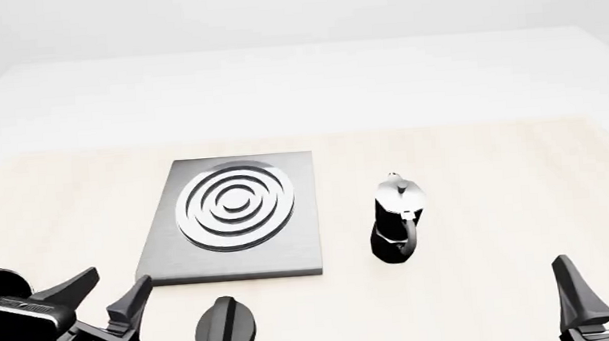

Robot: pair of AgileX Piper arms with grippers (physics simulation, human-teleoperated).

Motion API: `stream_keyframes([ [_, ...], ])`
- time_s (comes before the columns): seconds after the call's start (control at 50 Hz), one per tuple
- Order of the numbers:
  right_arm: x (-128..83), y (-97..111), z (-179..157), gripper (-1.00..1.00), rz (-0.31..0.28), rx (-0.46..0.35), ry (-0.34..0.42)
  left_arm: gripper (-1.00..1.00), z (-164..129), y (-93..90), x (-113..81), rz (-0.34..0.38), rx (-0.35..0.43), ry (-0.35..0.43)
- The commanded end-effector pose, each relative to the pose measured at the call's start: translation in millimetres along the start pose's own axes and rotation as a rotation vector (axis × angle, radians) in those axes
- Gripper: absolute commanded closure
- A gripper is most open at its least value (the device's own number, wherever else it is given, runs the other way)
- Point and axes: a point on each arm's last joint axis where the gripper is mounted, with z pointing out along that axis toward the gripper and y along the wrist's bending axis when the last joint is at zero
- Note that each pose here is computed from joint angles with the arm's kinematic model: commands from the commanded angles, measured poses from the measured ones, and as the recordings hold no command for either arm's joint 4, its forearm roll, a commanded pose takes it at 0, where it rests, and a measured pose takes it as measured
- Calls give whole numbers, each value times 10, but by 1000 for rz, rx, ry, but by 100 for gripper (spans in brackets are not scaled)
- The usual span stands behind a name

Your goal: Turn on the stove.

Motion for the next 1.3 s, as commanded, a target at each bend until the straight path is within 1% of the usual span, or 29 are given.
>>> stream_keyframes([
  [0.02, 1, 1, 3, -100, -1, -3, 2, -100, 243, -141, 52, -19, 91, 100],
  [0.06, 2, 1, 0, -100, 0, -2, 1, -100, 249, -140, 37, -20, 90, 99],
  [0.08, 2, 1, 1, -100, 3, -2, 1, -100, 273, -149, 30, -31, 93, 107],
  [0.1, 1, 1, 0, -100, 2, -2, 0, -100, 318, -159, 35, -57, 93, 125],
  [0.14, 1, 2, 1, -100, 4, -4, 1, -100, 338, -152, 29, -59, 87, 127],
  [0.16, 0, 2, 8, -100, 5, -4, 2, -100, 435, -220, 109, -78, 116, 183],
  [0.18, 0, 3, 8, -100, 5, -4, 2, -100, 441, -234, 116, -80, 123, 184],
  [0.22, 2, 3, 2, -100, 5, -4, 1, -100, 494, -305, 163, -109, 153, 214],
  [0.24, 2, 3, 2, -100, 5, -4, 1, -100, 495, -305, 163, -109, 153, 214],
  [0.32, -1, 3, 7, -100, 8, -4, 1, -100, 574, -371, 261, -169, 168, 264],
  [0.34, -1, 3, 7, -100, 8, -5, 1, -100, 579, -379, 266, -165, 173, 264],
  [0.38, -1, 3, 9, -100, 9, -6, 1, -100, 616, -420, 294, -180, 185, 279],
  [0.42, -1, 3, 8, -100, 10, -5, 1, -100, 649, -473, 333, -227, 197, 306],
  [0.46, 1, 3, 3, -100, 11, -4, 0, -100, 667, -486, 337, -228, 200, 310],
  [0.48, 1, 3, 6, -100, 15, -5, 1, -100, 735, -549, 433, -254, 210, 350],
  [0.54, 0, 3, 7, -100, 15, -6, 0, -100, 752, -558, 470, -261, 210, 359],
  [0.56, 0, 3, 7, -100, 16, -6, 0, -100, 766, -580, 512, -287, 211, 376],
  [0.68, 2, 3, -1, -100, 21, -5, -1, -100, 811, -588, 593, -278, 207, 395],
  [0.76, 0, 3, 2, -100, 21, -6, -1, -100, 833, -600, 676, -291, 203, 419],
  [0.8, 2, 3, -1, -100, 21, -6, -1, -100, 833, -576, 697, -283, 195, 418],
  [0.9, 1, 4, 2, -100, 22, -6, -1, -100, 861, -545, 805, -295, 172, 442],
  [1.06, -2, 4, 11, -100, 24, -6, 0, -100, 884, -528, 827, -295, 160, 449],
  [1.22, -2, 4, 8, -100, 25, -7, -2, -100, 924, -549, 924, -305, 159, 470],
  [1.3, -1, 4, 5, -100, 26, -7, -2, -100, 938, -561, 936, -306, 161, 474],
])
